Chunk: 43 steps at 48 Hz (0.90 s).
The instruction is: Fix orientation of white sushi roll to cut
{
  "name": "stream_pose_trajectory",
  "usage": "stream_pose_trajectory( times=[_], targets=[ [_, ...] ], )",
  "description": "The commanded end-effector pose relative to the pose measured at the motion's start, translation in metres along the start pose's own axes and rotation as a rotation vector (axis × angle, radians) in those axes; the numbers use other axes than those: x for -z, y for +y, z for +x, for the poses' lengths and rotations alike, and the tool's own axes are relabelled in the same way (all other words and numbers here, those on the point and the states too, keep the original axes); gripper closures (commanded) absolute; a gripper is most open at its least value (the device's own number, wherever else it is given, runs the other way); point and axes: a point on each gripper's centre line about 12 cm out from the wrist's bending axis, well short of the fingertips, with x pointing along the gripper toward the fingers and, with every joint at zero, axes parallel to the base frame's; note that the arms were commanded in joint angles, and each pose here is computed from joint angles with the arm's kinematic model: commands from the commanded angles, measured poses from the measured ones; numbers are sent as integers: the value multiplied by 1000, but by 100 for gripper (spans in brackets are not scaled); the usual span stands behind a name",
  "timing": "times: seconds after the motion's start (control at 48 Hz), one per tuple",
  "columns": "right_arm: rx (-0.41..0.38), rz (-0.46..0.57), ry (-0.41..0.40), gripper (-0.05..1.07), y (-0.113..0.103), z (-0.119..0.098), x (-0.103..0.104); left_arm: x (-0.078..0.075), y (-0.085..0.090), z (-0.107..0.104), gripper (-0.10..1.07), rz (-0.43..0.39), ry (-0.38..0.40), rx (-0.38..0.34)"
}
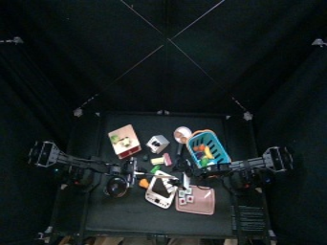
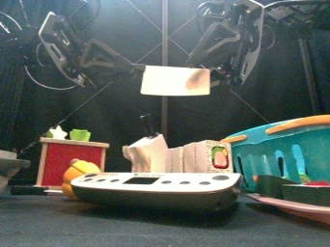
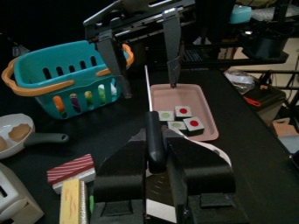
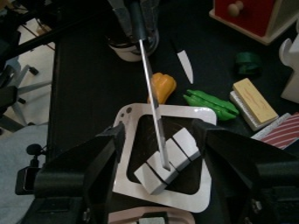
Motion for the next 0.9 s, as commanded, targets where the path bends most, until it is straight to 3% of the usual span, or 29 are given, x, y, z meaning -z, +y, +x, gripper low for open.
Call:
stream_pose_trajectory(
  times=[0.0,0.292,0.479,0.562,0.667,0.875],
  targets=[
    [-18,27,-32,6,5,-6,-10,-6,0,1,58,0,-21,-1],
    [18,357,-90,5,8,-24,-32,2,0,-2,58,0,5,0],
    [103,422,-82,5,28,-39,-44,8,0,-6,58,-1,20,-2],
    [205,480,-37,5,30,-45,-44,11,0,-7,58,-1,28,0],
    [282,482,43,5,36,-54,-45,13,1,-8,58,0,34,-4],
    [255,391,249,5,54,-65,-67,15,1,-9,58,4,40,-4]
  ],
)
